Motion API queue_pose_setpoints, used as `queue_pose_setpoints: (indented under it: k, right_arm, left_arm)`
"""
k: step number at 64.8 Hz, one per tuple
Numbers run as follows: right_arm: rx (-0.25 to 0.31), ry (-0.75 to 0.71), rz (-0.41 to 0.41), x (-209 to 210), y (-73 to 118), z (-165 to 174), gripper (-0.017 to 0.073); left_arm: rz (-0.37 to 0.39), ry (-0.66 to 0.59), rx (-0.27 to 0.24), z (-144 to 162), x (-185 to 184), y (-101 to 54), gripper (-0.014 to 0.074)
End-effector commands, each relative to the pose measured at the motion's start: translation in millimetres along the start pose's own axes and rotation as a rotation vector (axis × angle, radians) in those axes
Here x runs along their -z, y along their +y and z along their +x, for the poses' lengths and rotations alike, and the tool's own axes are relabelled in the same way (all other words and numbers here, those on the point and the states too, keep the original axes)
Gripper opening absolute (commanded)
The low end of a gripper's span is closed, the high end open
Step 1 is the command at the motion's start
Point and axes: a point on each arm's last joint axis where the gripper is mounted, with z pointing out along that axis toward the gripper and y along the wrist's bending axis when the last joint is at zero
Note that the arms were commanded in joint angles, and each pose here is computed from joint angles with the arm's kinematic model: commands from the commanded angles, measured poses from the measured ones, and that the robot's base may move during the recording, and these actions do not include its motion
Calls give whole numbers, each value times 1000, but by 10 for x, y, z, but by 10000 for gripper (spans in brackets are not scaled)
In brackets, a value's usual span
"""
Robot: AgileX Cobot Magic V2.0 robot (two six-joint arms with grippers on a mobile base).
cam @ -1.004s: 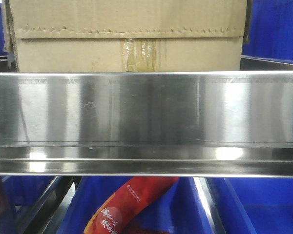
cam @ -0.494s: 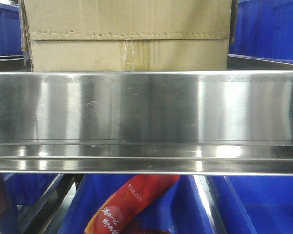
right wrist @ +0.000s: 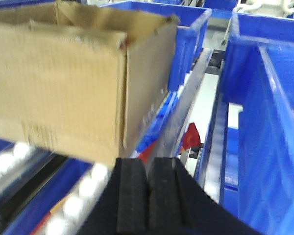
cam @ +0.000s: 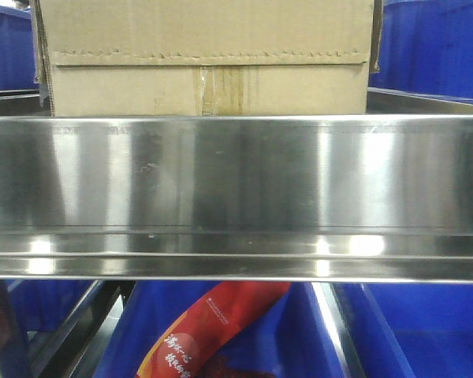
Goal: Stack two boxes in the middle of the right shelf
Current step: 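Open both grippers to release the plain box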
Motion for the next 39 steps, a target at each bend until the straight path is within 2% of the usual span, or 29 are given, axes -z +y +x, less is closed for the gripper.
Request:
queue_pose_setpoints:
  k: [1, 9, 15, 24, 39]
  right_arm:
    - [15, -78, 26, 54, -14, 215, -154]
    - [13, -148, 44, 59, -22, 546, -154]
    - [12, -188, 53, 59, -27, 678, -154]
    - [11, -206, 57, 49, -31, 719, -154]
    - [12, -229, 61, 54, -34, 698, -154]
  left_arm:
    - [6, -88, -2, 144, 91, 8, -111]
    - [21, -208, -4, 319, 187, 12, -111]
    - [25, -235, -5, 450, 195, 15, -111]
    - [25, -221, -6, 557, 174, 19, -111]
    - [25, -221, -6, 557, 174, 19, -111]
